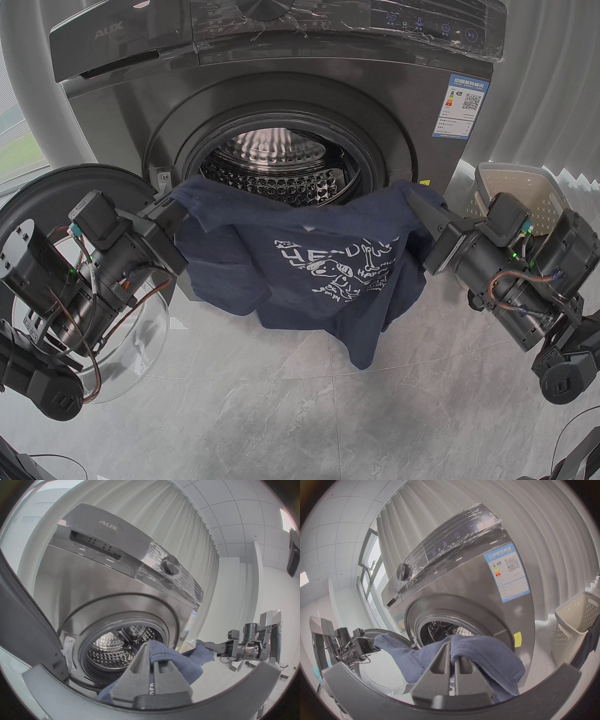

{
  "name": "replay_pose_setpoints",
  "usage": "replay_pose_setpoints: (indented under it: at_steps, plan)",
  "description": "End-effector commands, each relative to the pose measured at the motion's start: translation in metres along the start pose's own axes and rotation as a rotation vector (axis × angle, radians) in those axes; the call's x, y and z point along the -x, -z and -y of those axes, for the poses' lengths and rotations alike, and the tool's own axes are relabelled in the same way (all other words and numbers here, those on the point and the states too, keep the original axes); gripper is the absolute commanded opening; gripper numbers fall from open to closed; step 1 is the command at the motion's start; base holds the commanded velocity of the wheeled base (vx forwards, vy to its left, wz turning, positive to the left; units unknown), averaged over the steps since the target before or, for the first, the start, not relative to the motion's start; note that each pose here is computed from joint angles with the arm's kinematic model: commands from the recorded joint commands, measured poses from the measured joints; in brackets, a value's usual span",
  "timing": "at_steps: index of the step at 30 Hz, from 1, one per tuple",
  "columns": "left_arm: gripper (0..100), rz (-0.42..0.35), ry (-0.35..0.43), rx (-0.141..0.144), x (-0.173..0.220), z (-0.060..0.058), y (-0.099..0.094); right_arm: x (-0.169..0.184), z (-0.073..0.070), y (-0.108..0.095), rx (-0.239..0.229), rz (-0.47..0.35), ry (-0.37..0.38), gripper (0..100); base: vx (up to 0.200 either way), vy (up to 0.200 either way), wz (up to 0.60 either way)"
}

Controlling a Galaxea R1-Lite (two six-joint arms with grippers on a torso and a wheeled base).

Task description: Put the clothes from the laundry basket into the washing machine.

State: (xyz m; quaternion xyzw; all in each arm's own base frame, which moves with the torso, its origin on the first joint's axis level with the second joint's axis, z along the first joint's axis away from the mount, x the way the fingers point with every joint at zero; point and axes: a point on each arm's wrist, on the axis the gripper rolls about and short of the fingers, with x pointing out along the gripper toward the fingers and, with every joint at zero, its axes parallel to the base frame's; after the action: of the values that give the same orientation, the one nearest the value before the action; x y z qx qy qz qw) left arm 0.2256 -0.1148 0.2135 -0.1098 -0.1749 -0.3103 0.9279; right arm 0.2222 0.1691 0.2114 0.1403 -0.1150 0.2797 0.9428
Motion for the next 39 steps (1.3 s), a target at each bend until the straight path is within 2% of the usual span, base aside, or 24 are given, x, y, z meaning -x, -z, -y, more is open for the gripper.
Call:
replay_pose_setpoints:
  at_steps: [1, 5, 6, 10, 12, 19, 21, 27, 31, 39]
  plan:
    - [0, -0.048, 0.058, 0.034, 0.004, 0.017, 0.011, 0.000, 0.002, 0.039, 0.015, -0.135, -0.008, 0, 0.000, 0.000, 0.00]
    - [0, -0.047, 0.074, 0.044, 0.002, 0.021, 0.012, -0.001, -0.002, 0.073, 0.031, -0.245, -0.030, 0, 0.000, 0.000, 0.00]
    - [0, -0.045, 0.074, 0.044, 0.002, 0.021, 0.012, 0.001, -0.003, 0.082, 0.036, -0.285, -0.036, 100, 0.000, 0.000, 0.00]
    - [0, -0.038, 0.075, 0.045, 0.001, 0.021, 0.010, 0.012, -0.007, 0.119, 0.071, -0.428, -0.056, 100, 0.000, 0.000, 0.00]
    - [0, -0.034, 0.079, 0.045, 0.001, 0.022, 0.009, 0.014, -0.008, 0.133, 0.085, -0.470, -0.061, 100, 0.000, 0.000, 0.00]
    - [0, -0.037, 0.110, 0.053, 0.002, 0.030, 0.009, 0.015, -0.012, 0.161, 0.097, -0.544, -0.076, 100, 0.000, 0.000, 0.00]
    - [0, -0.039, 0.127, 0.059, 0.003, 0.034, 0.009, 0.010, -0.015, 0.167, 0.098, -0.541, -0.086, 100, 0.000, 0.000, 0.00]
    - [0, -0.037, 0.152, 0.065, 0.004, 0.040, 0.008, -0.020, -0.031, 0.168, 0.086, -0.435, -0.129, 100, 0.000, 0.000, 0.00]
    - [0, -0.006, 0.160, 0.065, 0.005, 0.041, -0.001, -0.025, -0.040, 0.173, 0.083, -0.422, -0.153, 100, 0.000, 0.000, 0.00]
    - [0, 0.015, 0.175, 0.063, 0.007, 0.042, -0.008, -0.045, -0.045, 0.179, 0.075, -0.371, -0.160, 100, 0.000, 0.000, 0.00]
